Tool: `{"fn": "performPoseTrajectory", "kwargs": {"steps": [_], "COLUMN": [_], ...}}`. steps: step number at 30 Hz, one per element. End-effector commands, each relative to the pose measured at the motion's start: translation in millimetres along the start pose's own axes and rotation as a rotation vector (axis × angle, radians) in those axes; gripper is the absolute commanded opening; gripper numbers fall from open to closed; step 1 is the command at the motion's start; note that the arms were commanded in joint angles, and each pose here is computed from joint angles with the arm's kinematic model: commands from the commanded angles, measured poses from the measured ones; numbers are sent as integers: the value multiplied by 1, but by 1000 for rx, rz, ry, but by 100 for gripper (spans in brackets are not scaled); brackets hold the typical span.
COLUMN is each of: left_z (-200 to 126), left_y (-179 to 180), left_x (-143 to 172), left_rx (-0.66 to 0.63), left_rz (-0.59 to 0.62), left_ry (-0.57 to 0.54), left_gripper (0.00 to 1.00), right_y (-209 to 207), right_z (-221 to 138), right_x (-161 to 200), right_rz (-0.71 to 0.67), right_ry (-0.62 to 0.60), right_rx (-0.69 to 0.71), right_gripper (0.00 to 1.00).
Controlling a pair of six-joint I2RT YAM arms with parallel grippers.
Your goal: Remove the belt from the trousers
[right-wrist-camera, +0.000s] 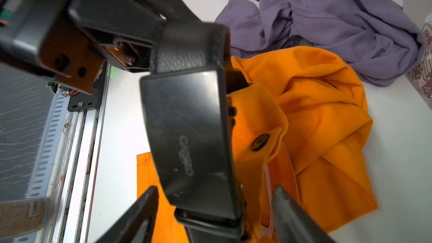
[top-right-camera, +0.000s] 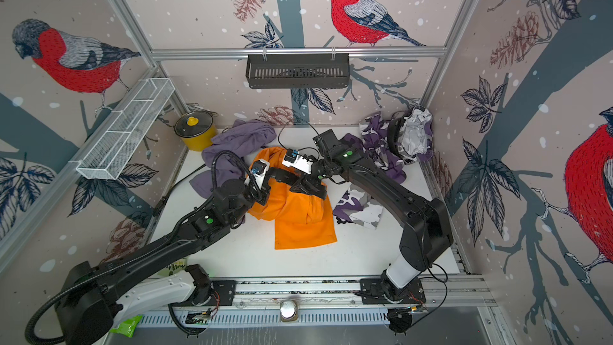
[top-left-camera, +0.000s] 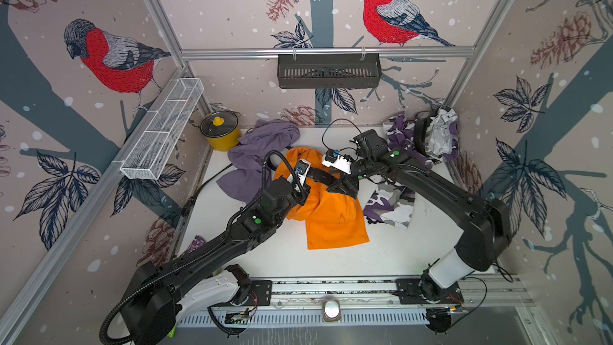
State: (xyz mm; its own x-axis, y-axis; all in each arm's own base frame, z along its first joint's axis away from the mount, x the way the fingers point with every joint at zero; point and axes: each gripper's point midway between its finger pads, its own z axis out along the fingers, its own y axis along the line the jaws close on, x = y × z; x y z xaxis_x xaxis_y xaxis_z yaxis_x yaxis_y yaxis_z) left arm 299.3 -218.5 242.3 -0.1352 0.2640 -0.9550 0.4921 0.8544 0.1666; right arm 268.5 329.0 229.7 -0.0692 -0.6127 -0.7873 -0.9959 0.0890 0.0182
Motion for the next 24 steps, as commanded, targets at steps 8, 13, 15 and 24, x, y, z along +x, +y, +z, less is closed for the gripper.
{"fn": "performPoseTrajectory", "kwargs": {"steps": [8,13,15,24], "left_z": [3,4,3,1], "left_y": [-6,-7,-7,-4], "left_x": [-9,-9,-10,-11], "left_rx": [34,41,44,41], "left_rz": [-27,-34,-39,-60], "left_ry": [-5,-2,-5,-7], "left_gripper": [0,0,0,0], "right_y": [-12,-15,-17,-6], "right_z": [-20,-26,-23,4], "right_x": [-34,-49,-52,-49], "right_rz": [-62,-67,-67,-90], "right_ry": [-165,-230,-229,-200], "right_rx": [376,505,533,532], "right_gripper": [96,97,98,97]}}
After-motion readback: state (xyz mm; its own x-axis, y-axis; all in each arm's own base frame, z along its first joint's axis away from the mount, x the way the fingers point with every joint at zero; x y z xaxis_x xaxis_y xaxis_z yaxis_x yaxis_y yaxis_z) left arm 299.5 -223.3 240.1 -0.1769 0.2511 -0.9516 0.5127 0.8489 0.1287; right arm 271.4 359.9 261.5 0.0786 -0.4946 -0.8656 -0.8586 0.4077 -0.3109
